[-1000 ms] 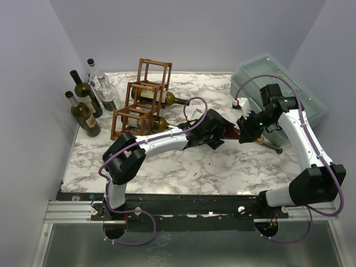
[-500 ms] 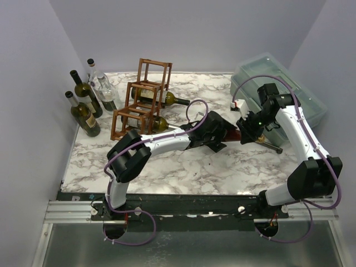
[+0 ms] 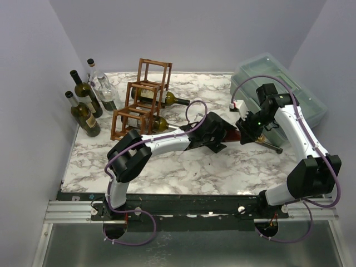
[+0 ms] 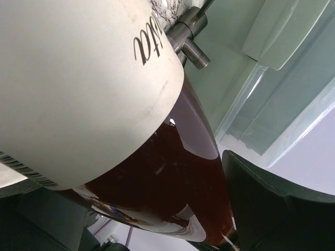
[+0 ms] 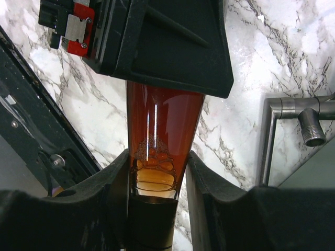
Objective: Take the wine bottle off the wine rack
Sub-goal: Place the wine bottle at the center of the board.
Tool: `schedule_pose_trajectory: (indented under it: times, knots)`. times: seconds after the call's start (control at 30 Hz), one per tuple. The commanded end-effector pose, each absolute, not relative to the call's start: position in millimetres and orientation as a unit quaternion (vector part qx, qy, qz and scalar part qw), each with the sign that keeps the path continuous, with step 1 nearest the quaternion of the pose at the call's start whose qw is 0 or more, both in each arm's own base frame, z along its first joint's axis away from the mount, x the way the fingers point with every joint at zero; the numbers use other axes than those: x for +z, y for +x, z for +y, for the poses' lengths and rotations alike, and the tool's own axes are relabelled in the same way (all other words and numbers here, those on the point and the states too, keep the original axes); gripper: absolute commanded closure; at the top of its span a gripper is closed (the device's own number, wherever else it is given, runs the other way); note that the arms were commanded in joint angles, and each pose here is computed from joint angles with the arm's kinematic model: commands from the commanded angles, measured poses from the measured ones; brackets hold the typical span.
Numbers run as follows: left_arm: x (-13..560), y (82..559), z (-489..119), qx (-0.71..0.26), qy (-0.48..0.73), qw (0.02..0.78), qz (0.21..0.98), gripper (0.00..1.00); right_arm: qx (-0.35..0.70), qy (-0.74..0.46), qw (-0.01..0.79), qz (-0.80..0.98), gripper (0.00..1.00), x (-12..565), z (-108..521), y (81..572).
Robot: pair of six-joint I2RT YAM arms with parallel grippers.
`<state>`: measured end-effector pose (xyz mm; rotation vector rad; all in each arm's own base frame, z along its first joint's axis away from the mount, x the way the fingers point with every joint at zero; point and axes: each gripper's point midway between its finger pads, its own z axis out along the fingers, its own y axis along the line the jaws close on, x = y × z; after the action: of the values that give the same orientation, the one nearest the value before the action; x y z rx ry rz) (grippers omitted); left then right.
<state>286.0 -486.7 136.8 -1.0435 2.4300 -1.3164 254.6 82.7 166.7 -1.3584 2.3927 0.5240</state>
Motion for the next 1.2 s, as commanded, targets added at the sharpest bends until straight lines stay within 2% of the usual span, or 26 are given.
schedule_pose_trajectory:
  times: [0.0,1.17]
  knots:
    - [160.0,276.5,-498.7,-0.486,-0.291,0.097,0.818,0.02,0.214,-0.518,0.223,0.798,1.00,188.6,105.0,262.9]
    - [162.7,236.4,-488.8,-0.493,-0.249,0.029,0.833,0.02,0.196,-0.511,0.221,0.807,1.00,172.6,100.2,270.8]
